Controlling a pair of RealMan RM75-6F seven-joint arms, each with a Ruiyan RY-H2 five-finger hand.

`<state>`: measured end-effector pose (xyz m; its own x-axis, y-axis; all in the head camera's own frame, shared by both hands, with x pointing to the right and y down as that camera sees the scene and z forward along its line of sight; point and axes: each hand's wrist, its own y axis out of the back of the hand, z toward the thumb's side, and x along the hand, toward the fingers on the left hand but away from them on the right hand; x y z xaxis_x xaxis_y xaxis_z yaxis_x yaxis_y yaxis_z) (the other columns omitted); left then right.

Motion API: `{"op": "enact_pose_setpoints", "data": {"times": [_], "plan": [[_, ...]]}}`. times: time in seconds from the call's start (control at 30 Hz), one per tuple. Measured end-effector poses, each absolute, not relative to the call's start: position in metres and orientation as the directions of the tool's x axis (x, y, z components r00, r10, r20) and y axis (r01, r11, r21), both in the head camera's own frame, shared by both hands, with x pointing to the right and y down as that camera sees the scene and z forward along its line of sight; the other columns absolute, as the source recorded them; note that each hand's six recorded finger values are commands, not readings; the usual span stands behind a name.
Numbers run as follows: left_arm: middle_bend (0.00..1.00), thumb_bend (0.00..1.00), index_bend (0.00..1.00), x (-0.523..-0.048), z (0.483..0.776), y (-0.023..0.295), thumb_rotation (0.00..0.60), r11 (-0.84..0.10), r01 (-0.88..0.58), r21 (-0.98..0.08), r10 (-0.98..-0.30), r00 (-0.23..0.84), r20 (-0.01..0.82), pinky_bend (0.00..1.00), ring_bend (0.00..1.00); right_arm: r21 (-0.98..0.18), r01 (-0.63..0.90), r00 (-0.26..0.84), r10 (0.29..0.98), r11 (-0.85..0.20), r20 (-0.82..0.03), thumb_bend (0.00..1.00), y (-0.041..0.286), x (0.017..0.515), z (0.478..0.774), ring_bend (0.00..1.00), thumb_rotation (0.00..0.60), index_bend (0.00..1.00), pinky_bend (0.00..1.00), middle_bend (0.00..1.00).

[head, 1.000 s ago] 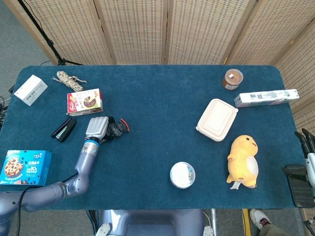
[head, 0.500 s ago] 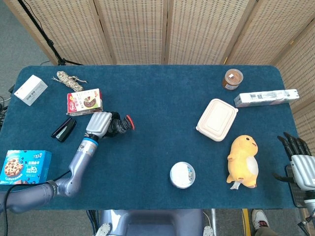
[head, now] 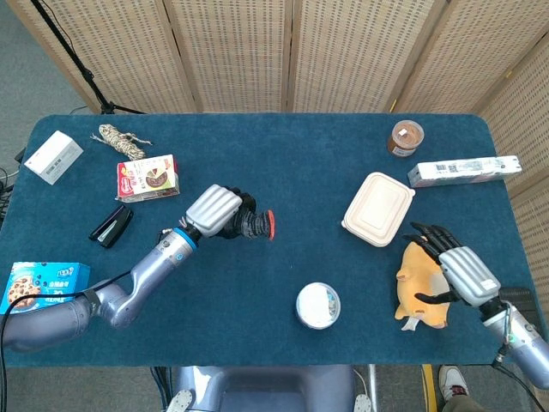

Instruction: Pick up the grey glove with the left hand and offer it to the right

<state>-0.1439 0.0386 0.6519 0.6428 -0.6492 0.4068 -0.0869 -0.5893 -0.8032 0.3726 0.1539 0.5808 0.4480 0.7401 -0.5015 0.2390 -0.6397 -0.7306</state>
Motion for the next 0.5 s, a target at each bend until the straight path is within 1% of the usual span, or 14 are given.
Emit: {"op": "enact_pose_setpoints", "data": {"times": [0.13, 0.23, 0.37, 0.5], "plan": [[0.49, 0.26, 0.54, -0.124, 0.644, 0.035, 0.600, -0.605, -0.082, -0.792, -0.622, 0.669, 0.406, 0.51, 0.41, -0.692, 0.268, 0.497, 0.712, -0.670, -0.497, 0.00, 0.146, 0.348, 0.587, 0.00, 0.600, 0.12, 0.00, 0.00], [0.49, 0.26, 0.54, -0.110, 0.639, 0.035, 0.600, -0.608, -0.070, -0.791, -0.607, 0.684, 0.405, 0.51, 0.41, -0.653, 0.325, 0.526, 0.705, -0.684, -0.476, 0.00, 0.145, 0.329, 0.586, 0.00, 0.600, 0.13, 0.00, 0.01], [0.49, 0.26, 0.55, -0.098, 0.633, 0.035, 0.600, -0.609, -0.071, -0.790, -0.601, 0.691, 0.402, 0.51, 0.41, -0.614, 0.370, 0.552, 0.697, -0.697, -0.458, 0.00, 0.144, 0.309, 0.586, 0.00, 0.600, 0.14, 0.00, 0.03], [0.49, 0.26, 0.55, -0.091, 0.629, 0.035, 0.600, -0.613, -0.075, -0.786, -0.602, 0.688, 0.404, 0.51, 0.41, -0.597, 0.369, 0.560, 0.683, -0.712, -0.469, 0.00, 0.147, 0.300, 0.593, 0.00, 0.600, 0.15, 0.00, 0.04]]}}
